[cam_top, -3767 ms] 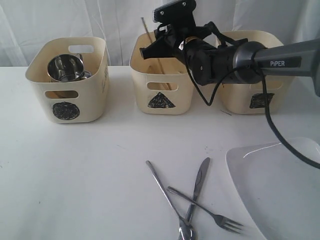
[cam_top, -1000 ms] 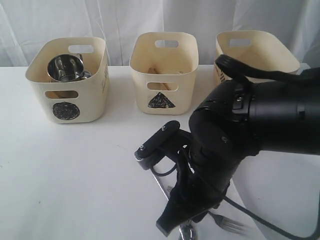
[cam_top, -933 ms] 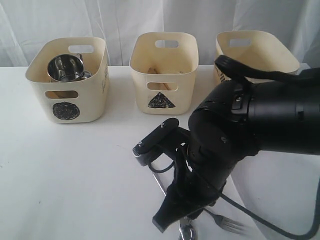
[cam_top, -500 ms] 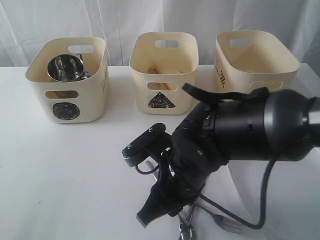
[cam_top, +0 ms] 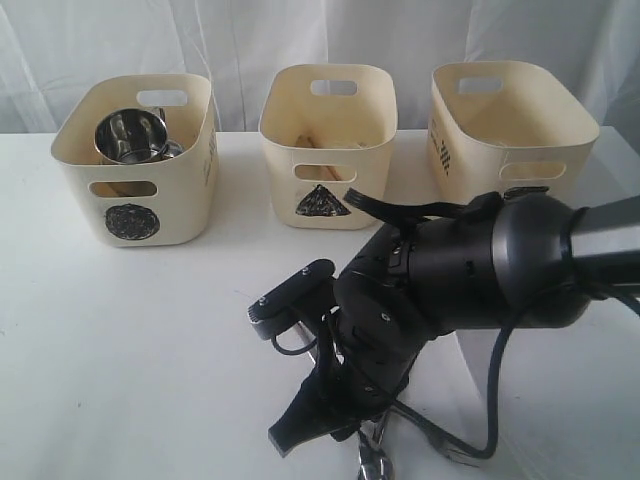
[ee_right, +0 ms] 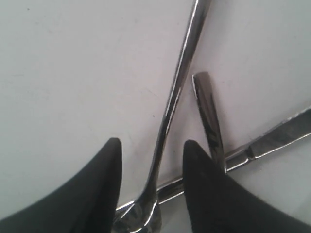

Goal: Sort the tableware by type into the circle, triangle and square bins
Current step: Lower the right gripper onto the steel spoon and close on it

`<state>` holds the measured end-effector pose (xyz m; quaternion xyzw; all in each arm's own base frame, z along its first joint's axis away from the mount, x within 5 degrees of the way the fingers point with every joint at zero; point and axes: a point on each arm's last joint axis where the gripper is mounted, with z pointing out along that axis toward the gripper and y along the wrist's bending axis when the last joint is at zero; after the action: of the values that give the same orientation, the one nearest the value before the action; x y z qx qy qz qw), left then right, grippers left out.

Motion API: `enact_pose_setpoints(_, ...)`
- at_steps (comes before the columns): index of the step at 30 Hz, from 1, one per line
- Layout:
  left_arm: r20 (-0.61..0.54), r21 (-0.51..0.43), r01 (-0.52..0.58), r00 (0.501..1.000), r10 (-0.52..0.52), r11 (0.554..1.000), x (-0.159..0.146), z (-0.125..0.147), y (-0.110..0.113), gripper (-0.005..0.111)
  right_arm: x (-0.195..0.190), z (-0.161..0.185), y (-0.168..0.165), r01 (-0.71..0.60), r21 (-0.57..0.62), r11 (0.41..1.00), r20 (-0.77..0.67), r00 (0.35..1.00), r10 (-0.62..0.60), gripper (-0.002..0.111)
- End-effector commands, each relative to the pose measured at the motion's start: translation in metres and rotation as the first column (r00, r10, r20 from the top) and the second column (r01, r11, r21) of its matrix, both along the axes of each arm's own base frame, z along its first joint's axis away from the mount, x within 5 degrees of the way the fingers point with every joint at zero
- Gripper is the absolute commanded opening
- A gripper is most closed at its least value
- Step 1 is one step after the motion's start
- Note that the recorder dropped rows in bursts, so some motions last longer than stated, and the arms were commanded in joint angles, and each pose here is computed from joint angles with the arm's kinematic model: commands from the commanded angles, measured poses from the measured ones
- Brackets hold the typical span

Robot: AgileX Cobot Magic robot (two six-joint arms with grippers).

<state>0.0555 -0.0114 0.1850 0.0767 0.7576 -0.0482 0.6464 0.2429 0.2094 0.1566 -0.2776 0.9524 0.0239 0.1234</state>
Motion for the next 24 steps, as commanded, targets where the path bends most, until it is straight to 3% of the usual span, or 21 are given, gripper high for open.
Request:
enact_pose_setpoints(1,0.007,-0.005,-0.002,1.000,0.003,1.000,0.000,0.000,0.000,0.042,0.002,0.001,0.000,0.025,0.012,1.000,0.005,1.000,-0.025,0.039)
enact_pose_setpoints(24,0.007,-0.005,-0.002,1.000,0.003,1.000,0.000,0.000,0.000,0.042,0.007,-0.015,-0.003,0.135,0.033,0.990,-0.066,0.989,-0.133,0.039)
